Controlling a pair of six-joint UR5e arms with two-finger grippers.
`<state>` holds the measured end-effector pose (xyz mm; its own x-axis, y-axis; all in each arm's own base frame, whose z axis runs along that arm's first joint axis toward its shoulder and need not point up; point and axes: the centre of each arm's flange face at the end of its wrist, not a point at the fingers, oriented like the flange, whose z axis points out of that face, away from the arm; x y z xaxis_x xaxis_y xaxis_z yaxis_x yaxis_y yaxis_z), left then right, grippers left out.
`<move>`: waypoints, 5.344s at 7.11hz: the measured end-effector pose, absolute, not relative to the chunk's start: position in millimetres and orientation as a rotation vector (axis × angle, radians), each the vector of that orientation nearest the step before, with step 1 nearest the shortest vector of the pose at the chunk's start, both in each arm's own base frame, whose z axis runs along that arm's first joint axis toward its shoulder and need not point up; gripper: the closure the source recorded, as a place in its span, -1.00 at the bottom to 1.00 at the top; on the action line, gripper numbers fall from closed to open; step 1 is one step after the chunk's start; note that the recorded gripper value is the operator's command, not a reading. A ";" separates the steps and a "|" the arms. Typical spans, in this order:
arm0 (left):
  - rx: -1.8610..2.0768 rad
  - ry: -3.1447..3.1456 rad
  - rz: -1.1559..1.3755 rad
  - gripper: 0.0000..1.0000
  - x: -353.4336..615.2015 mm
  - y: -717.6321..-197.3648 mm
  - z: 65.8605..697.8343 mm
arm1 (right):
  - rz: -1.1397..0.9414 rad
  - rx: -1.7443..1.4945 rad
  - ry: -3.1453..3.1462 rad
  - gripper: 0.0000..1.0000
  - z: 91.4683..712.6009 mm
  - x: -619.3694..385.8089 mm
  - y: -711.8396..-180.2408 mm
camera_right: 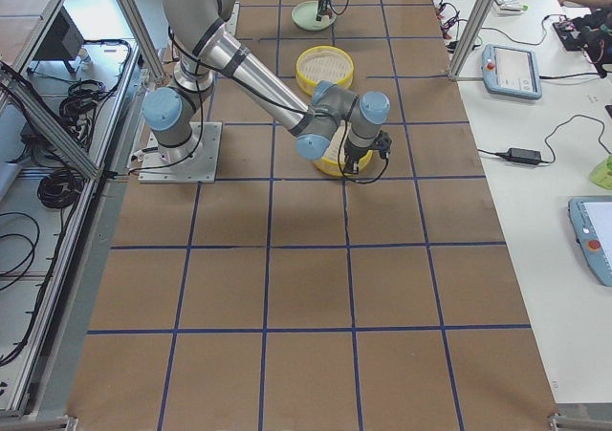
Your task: Stack buns with steamer
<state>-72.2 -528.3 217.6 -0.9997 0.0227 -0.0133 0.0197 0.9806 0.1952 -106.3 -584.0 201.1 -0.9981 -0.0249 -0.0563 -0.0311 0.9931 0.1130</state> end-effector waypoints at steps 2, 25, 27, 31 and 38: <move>-0.017 3.109 0.170 0.88 -110.1 -523.1 260.2 | 0.175 -0.046 3.081 0.90 203.4 -106.2 -584.2; 0.192 3.114 0.222 0.70 4.7 -531.8 209.9 | 0.191 -0.063 3.134 0.87 268.6 257.0 -544.1; 0.175 3.095 0.118 0.70 0.4 -537.4 250.1 | 0.197 -0.065 3.135 0.83 265.4 257.0 -541.1; 0.180 3.084 0.044 0.70 -30.6 -525.0 319.7 | 0.194 -0.074 3.136 0.36 266.0 262.4 -537.0; -0.052 3.180 -0.107 0.67 -210.8 -509.2 377.4 | 0.094 -0.017 3.123 -1.00 322.3 236.0 -546.5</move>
